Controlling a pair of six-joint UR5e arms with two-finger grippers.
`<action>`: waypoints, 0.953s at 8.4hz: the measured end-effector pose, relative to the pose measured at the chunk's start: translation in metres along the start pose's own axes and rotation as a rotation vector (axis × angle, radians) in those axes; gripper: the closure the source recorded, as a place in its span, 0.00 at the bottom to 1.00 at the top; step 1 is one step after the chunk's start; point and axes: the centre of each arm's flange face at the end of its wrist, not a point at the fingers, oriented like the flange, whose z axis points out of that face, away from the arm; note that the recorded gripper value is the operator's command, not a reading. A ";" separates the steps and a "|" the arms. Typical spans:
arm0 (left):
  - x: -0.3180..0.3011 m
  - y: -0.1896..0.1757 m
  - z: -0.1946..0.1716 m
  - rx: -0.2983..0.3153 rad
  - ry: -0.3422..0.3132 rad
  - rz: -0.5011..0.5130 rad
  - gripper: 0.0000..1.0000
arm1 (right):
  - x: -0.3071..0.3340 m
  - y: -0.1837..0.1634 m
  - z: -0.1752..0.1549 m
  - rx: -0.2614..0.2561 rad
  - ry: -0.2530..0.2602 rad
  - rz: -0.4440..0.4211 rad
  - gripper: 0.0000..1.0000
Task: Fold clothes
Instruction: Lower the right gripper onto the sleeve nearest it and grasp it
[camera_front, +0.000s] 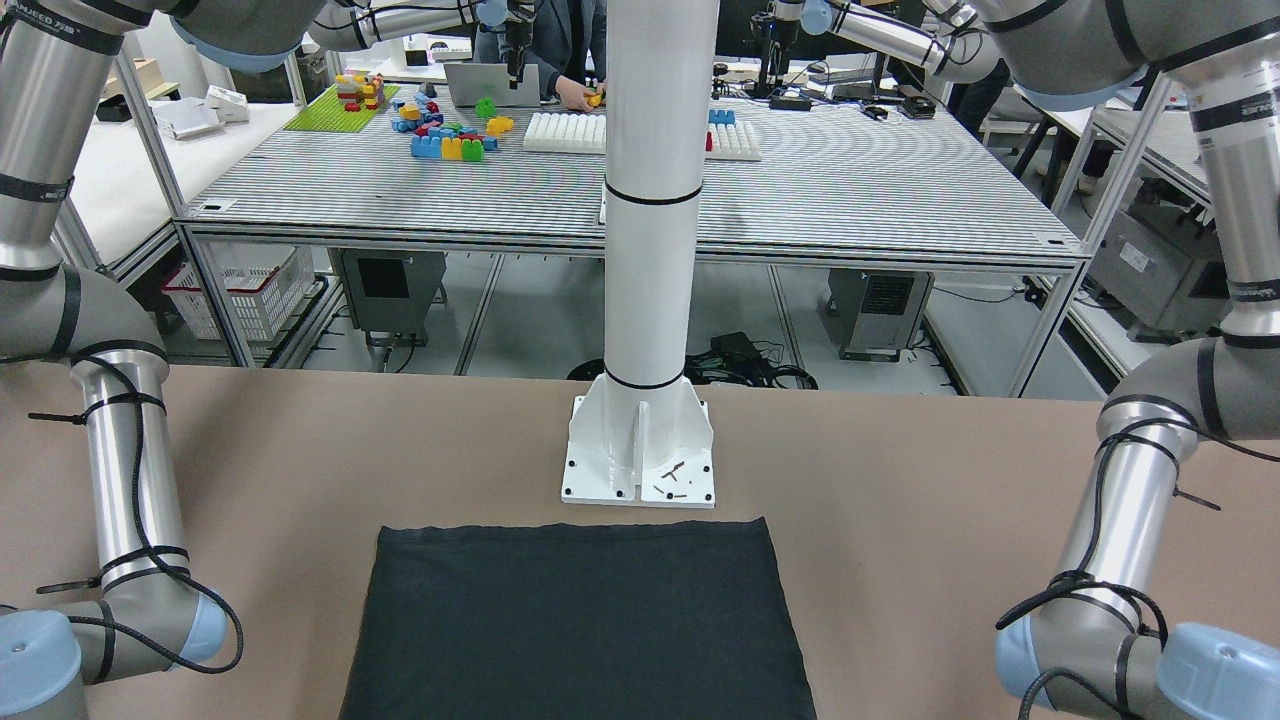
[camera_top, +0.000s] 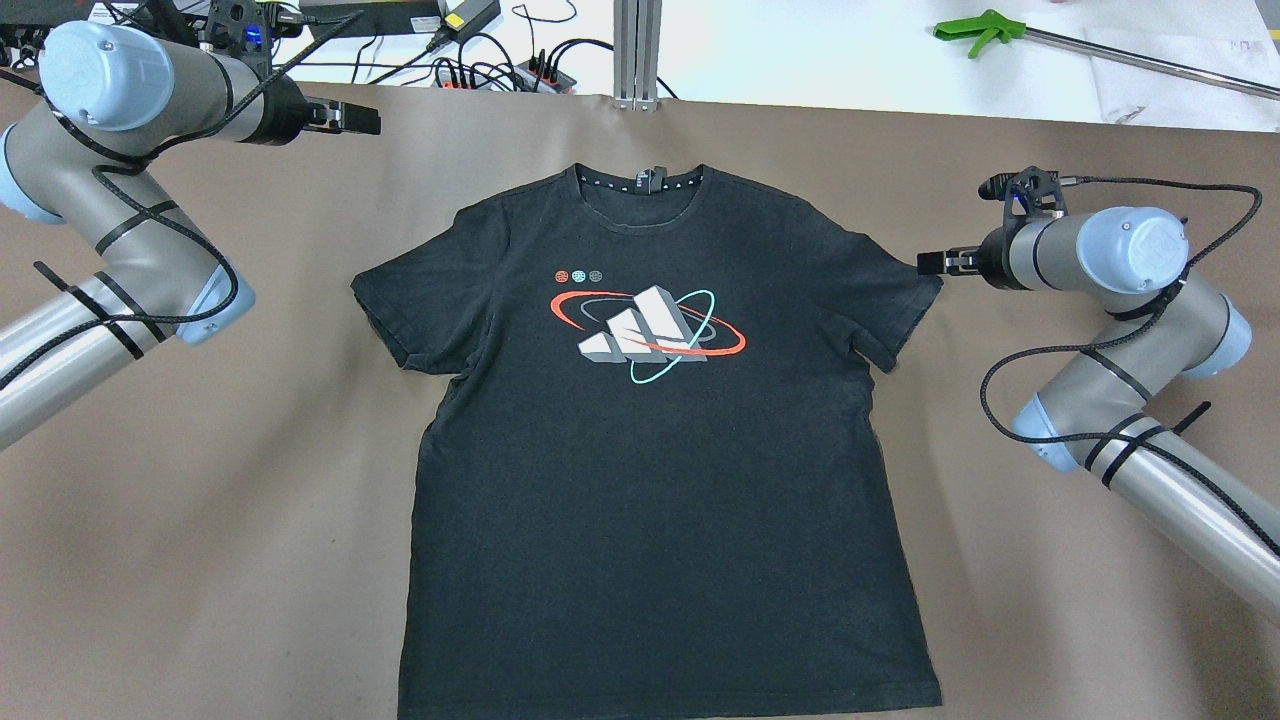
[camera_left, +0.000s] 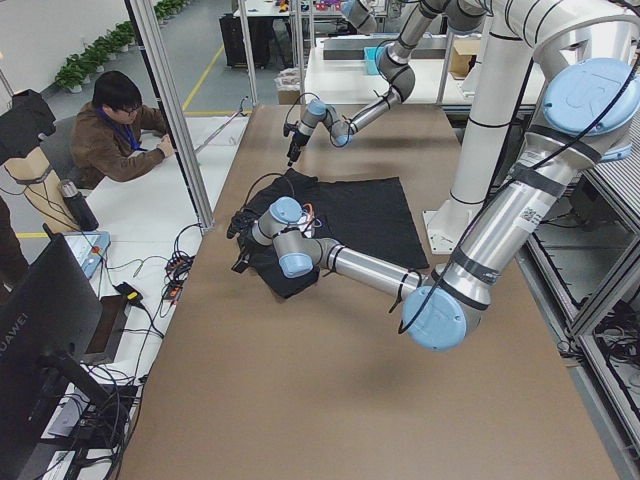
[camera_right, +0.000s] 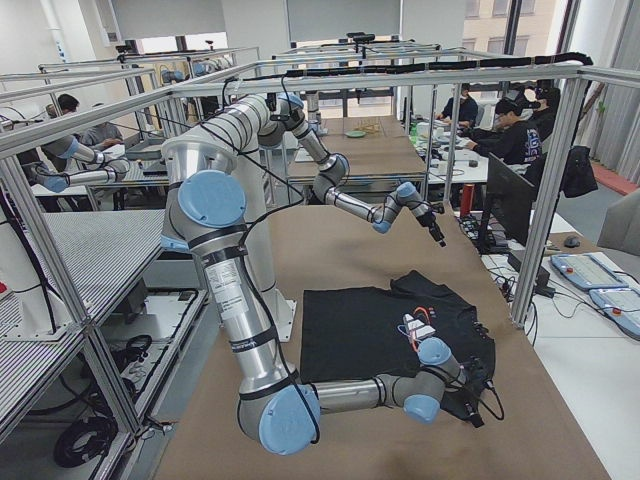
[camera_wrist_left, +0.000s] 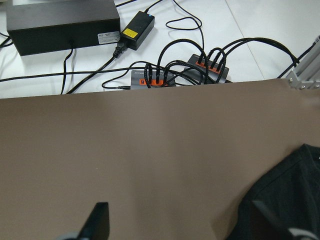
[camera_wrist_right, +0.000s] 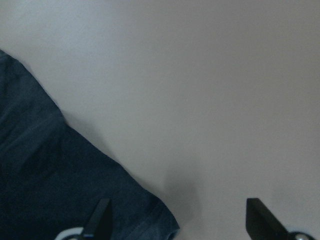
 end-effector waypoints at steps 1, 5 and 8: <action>0.001 0.000 0.001 0.000 0.000 0.000 0.00 | 0.002 0.006 0.006 0.003 -0.001 -0.003 0.06; 0.001 -0.001 0.001 0.001 0.000 0.001 0.00 | -0.009 0.022 0.019 0.003 -0.004 -0.003 0.30; 0.002 -0.001 0.001 0.001 0.000 0.001 0.00 | -0.014 0.026 0.021 0.003 -0.005 -0.005 0.86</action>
